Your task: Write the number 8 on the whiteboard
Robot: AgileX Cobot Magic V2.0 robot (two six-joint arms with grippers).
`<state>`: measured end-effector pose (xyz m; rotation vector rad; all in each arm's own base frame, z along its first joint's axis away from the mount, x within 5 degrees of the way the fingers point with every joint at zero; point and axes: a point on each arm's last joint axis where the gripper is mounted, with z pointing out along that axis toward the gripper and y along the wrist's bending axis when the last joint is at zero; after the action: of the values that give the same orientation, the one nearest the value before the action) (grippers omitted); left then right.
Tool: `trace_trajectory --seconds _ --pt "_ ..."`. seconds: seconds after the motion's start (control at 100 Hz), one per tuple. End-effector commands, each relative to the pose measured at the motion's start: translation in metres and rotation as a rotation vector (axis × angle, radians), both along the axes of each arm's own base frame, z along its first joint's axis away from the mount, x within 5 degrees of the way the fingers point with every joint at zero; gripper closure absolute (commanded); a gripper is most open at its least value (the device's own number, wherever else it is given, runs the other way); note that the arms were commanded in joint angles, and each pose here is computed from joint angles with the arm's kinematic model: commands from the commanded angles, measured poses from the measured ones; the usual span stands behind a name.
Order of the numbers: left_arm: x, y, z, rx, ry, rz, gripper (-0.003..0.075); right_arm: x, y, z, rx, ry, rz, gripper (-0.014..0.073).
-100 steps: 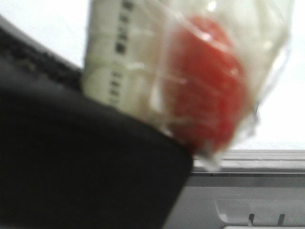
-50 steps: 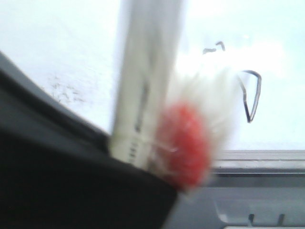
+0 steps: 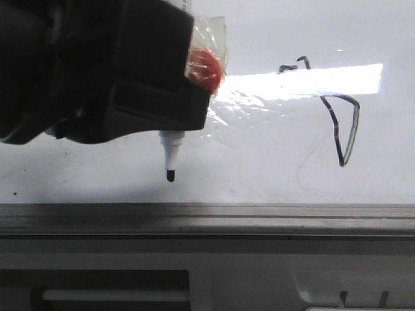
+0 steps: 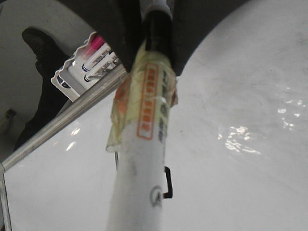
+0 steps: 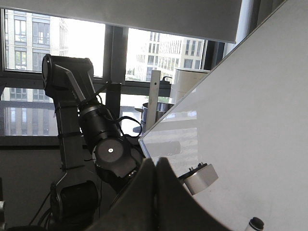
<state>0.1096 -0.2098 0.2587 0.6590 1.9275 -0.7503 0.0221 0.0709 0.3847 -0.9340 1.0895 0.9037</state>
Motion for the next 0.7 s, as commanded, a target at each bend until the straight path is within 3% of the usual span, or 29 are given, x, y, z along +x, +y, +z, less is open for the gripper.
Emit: trace_trajectory --seconds 0.0,0.69 --pt "0.006 0.000 0.018 -0.060 -0.066 0.049 0.0741 0.002 -0.004 0.015 0.084 -0.022 -0.041 0.0659" --pt "0.017 0.006 0.024 -0.094 -0.146 0.188 0.0741 0.002 -0.004 0.016 0.085 -0.022 -0.042 0.0658"
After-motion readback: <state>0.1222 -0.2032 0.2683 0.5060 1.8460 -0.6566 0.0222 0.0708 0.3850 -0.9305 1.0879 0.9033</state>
